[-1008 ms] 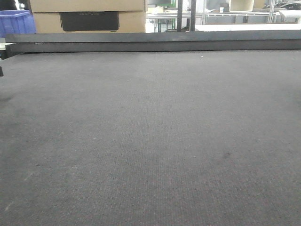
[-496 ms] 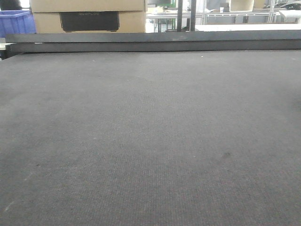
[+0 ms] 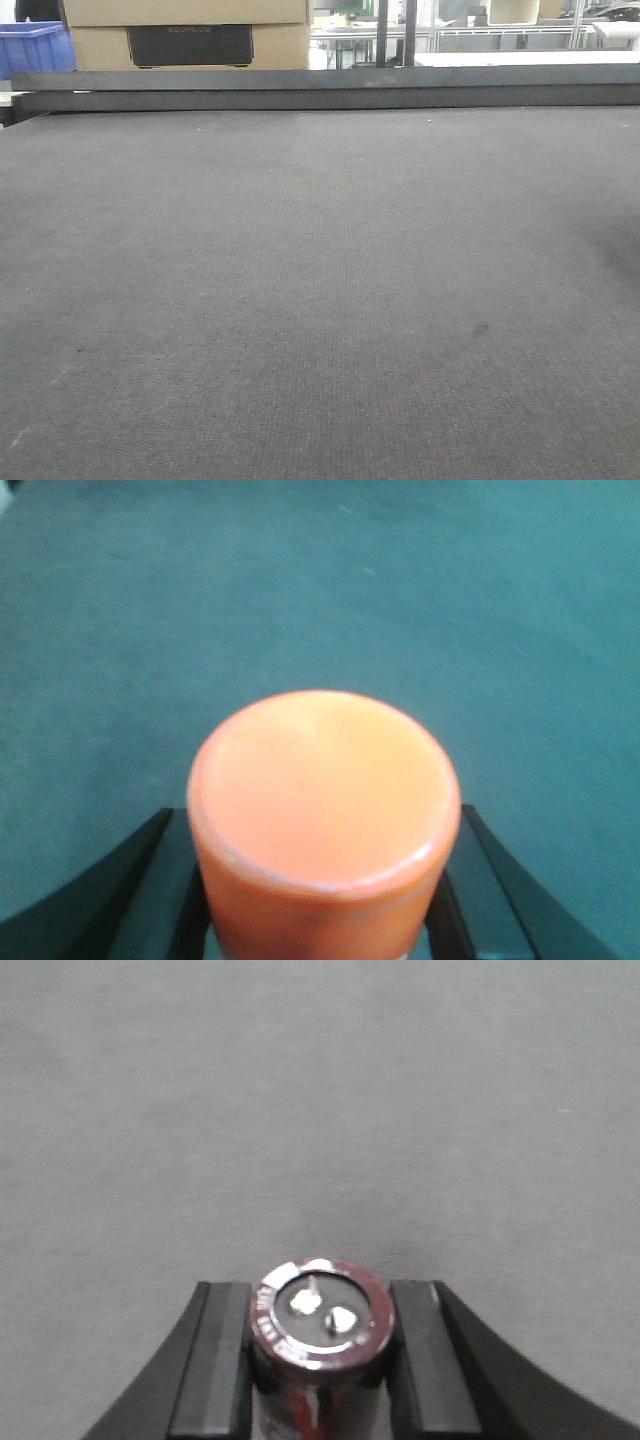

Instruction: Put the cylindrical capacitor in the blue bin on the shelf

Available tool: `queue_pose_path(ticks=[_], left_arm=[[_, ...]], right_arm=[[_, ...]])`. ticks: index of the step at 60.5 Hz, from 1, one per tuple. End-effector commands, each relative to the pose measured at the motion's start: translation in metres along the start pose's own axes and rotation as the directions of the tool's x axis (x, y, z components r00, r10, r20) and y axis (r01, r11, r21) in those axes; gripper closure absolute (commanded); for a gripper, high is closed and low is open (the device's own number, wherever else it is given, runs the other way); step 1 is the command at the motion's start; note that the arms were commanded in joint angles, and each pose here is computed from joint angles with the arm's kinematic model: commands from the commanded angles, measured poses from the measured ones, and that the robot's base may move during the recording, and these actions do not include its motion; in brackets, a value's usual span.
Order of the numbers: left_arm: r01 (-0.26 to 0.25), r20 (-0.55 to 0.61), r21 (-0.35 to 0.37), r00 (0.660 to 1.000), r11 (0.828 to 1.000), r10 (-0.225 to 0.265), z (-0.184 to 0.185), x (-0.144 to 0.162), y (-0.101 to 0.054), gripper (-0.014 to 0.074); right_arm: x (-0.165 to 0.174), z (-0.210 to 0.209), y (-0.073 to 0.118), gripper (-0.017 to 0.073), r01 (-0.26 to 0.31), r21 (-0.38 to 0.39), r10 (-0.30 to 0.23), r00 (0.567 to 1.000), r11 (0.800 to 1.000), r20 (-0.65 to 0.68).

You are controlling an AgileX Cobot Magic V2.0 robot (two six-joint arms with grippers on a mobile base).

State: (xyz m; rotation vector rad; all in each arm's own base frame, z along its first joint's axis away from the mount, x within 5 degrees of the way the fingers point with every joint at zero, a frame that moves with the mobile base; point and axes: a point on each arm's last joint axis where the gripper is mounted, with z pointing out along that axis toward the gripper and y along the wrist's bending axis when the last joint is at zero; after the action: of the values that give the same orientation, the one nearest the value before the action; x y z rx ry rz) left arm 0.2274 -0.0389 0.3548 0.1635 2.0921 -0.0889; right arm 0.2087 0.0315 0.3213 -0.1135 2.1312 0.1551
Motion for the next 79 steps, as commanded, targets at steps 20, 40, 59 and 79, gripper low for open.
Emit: queue_pose_path(ticks=[20, 40, 59, 79], left_arm=[[-0.025, 0.052, 0.037, 0.998, 0.999, 0.023, -0.102, 0.013, -0.004, 0.0704], [-0.026, 0.166, 0.021, 0.986, 0.999, 0.022, -0.159, 0.030, 0.002, 0.0704], [-0.037, 0.197, -0.001, 0.980, 0.999, 0.037, -0.170, 0.033, 0.005, 0.0704], [-0.037, 0.205, -0.001, 0.978, 0.999, 0.037, -0.170, 0.033, 0.005, 0.0704]], right_arm=[[0.000, -0.090, 0.013, 0.0708, 0.052, -0.065, -0.041, 0.985, 0.997, 0.165], [0.015, -0.169, 0.012, 0.0708, 0.073, -0.072, -0.038, 0.914, 0.995, 0.403], [0.022, -0.188, 0.012, 0.0708, 0.078, -0.072, -0.036, 0.883, 0.994, 0.468], [0.022, -0.188, 0.012, 0.0708, 0.078, -0.072, -0.035, 0.880, 0.994, 0.473]])
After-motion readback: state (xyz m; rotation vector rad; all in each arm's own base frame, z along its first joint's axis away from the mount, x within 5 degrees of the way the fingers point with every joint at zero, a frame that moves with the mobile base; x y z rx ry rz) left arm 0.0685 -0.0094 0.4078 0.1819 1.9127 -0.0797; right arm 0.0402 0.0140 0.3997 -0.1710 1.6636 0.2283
